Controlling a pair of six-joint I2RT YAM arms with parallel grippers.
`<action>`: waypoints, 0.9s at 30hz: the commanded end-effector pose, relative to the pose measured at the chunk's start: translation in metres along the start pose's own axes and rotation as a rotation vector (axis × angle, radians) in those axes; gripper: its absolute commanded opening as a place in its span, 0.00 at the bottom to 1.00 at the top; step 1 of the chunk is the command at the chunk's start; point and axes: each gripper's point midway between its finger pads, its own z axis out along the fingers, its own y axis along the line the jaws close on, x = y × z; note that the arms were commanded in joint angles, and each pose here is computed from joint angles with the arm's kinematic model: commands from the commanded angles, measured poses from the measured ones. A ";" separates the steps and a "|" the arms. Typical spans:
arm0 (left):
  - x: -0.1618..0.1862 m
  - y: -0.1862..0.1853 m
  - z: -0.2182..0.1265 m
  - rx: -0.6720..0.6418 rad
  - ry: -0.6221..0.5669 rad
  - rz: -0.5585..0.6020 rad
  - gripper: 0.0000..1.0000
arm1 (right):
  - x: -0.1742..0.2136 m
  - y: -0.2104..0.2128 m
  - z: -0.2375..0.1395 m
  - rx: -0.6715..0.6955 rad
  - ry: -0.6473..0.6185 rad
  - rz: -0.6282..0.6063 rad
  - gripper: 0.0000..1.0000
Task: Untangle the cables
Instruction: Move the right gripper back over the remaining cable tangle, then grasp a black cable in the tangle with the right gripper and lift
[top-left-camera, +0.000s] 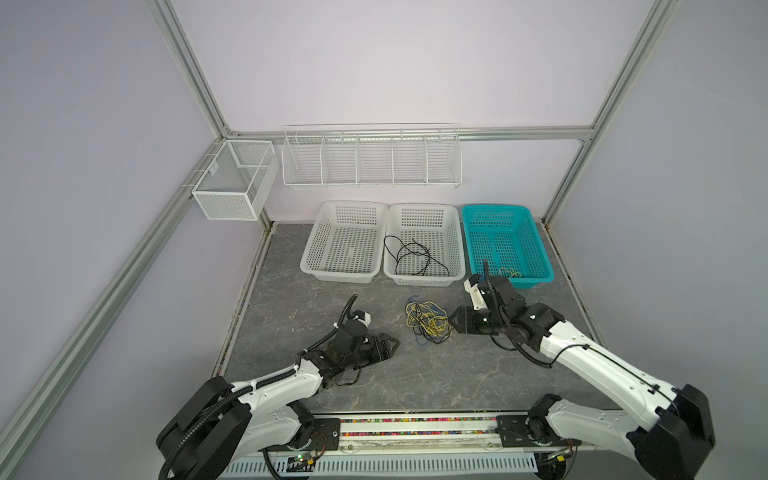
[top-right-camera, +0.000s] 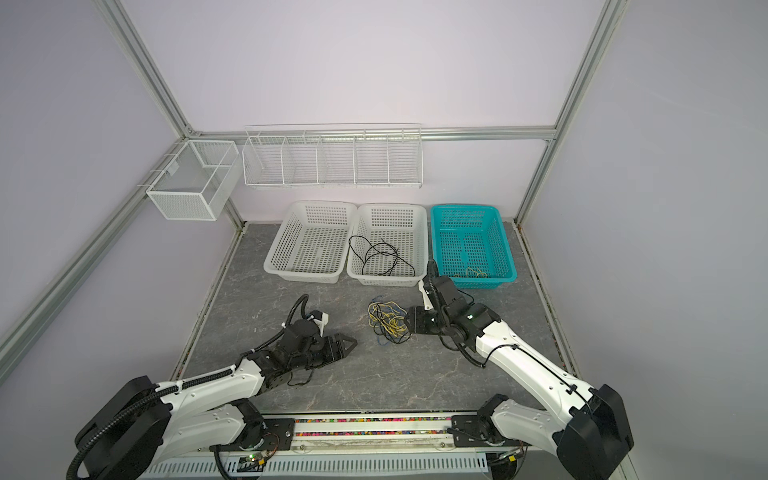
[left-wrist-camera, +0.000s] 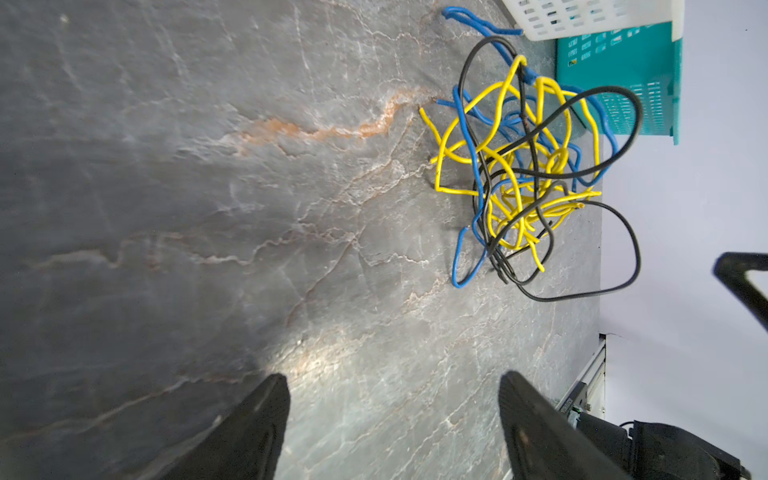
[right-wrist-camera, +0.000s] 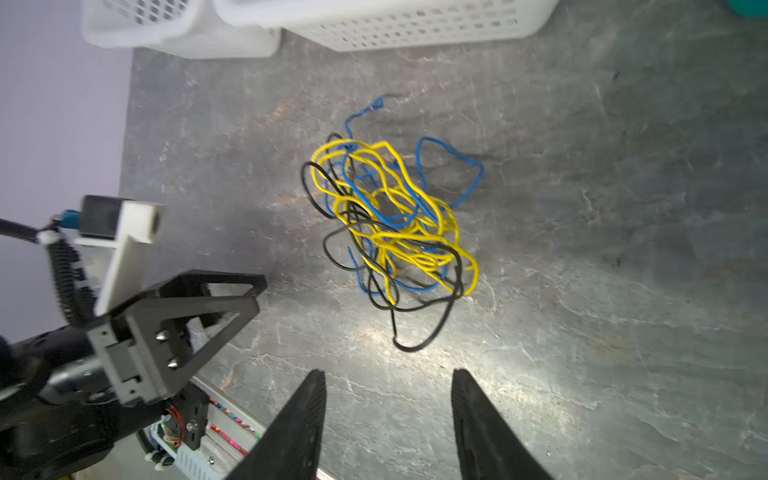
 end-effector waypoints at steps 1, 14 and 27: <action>-0.007 -0.011 0.001 0.022 -0.015 0.004 0.81 | 0.002 -0.009 0.014 0.020 -0.003 0.052 0.53; -0.007 -0.016 0.005 0.027 -0.006 0.004 0.80 | -0.001 -0.013 0.055 -0.015 0.045 0.098 0.31; -0.013 -0.031 0.004 0.073 -0.016 -0.004 0.80 | -0.028 0.047 -0.002 -0.132 -0.048 -0.090 0.07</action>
